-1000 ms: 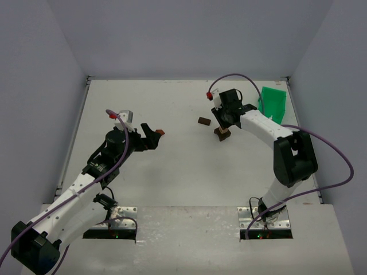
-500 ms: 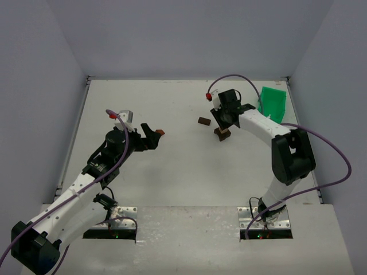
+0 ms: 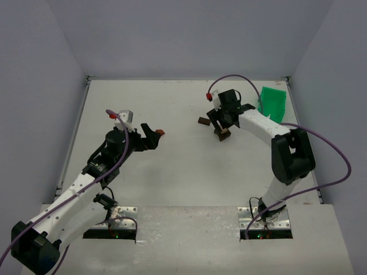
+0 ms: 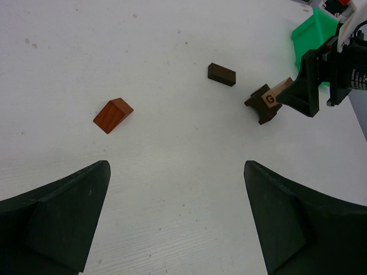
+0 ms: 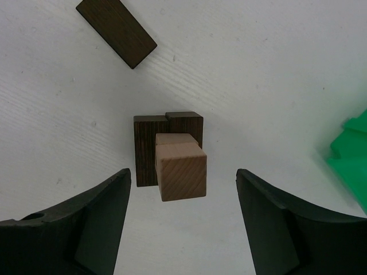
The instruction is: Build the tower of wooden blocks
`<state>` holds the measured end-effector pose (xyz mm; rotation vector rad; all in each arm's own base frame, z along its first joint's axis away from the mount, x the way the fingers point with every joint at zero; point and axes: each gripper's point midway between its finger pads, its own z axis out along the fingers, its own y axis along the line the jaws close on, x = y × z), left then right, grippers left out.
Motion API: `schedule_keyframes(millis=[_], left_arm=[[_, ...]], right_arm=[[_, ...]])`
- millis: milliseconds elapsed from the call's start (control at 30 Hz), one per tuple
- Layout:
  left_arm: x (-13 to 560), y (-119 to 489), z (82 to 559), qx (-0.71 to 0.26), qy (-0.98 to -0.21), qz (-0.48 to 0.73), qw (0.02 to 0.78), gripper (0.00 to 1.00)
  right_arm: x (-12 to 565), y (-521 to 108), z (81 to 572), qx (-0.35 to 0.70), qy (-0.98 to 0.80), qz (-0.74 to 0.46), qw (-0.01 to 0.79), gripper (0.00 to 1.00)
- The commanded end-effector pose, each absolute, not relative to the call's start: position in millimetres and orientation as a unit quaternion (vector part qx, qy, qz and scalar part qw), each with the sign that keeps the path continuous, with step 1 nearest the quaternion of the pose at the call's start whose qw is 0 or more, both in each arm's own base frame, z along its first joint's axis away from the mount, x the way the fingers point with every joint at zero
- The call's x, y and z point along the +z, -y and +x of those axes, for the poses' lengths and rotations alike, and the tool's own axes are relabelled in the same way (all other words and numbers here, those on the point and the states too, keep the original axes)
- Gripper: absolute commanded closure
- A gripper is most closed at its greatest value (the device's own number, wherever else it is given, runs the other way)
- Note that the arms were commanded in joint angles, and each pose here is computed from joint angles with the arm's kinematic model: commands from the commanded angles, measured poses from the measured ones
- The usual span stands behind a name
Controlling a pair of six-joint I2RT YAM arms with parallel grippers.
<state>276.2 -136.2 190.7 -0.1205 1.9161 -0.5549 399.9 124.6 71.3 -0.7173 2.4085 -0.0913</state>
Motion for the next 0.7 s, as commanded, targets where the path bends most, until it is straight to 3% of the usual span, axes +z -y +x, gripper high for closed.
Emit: schedule_keyframes(millis=[0, 667], left_arm=[[203.6, 138.2, 280.6, -0.244, -0.791, -0.051, 0.558, 0.00], [204.4, 138.6, 279.0, -0.247, -0.790, -0.049, 0.559, 0.00]], right_arm=[[97.7, -124.9, 419.8, -0.041, -0.903, -0.244, 0.351, 0.25], [93.4, -115.9, 430.6, -0.071, -0.903, -0.225, 0.359, 0.22]])
